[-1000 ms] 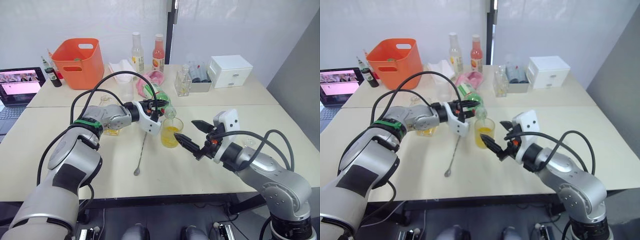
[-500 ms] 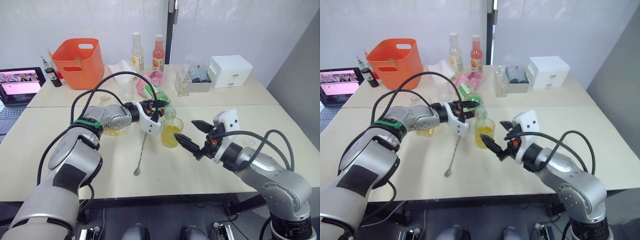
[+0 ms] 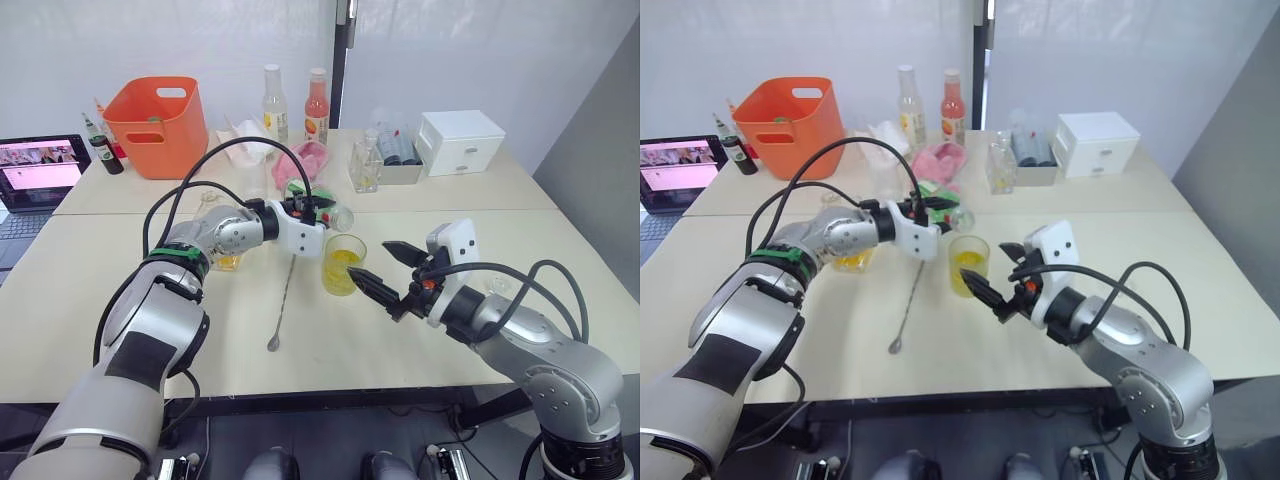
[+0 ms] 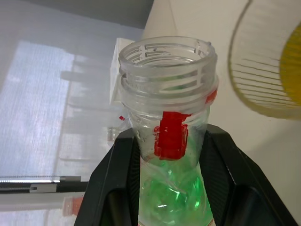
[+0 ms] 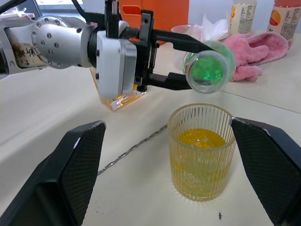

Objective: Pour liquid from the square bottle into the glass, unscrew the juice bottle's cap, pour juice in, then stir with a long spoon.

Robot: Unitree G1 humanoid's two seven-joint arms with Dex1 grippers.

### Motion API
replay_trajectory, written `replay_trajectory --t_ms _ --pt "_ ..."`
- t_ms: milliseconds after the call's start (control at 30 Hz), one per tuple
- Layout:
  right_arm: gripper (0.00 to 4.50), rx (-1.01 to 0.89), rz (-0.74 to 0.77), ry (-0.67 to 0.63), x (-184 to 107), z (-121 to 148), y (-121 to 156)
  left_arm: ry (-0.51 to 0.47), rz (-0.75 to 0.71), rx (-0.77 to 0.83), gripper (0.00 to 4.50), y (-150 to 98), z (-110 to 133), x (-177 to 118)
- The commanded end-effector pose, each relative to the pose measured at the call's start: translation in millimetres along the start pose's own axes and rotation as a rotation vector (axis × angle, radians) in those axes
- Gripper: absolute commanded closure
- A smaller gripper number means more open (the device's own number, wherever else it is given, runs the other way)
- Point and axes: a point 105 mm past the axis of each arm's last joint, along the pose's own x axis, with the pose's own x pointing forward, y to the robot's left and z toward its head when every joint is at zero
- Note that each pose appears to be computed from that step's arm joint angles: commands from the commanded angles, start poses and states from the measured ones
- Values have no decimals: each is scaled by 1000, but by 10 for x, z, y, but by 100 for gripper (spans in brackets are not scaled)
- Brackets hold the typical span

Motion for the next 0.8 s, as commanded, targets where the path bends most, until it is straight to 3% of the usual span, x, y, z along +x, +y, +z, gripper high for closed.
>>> replay_trajectory --t_ms 33,200,367,600,800 --pt "2 -27 -5 -40 -33 108 -11 -56 107 -61 308 422 93 -73" --pt "2 -34 4 -37 -22 124 -21 -107 102 -214 308 721 97 -266" --pt "2 -74 -6 -21 -36 147 -107 -176 26 -448 308 835 73 -512" --pt "2 -136 -17 41 -124 111 -334 -248 -116 -752 308 830 131 -1026" --pt "2 -167 7 78 -167 107 -472 -234 -124 -965 308 767 229 -1469"
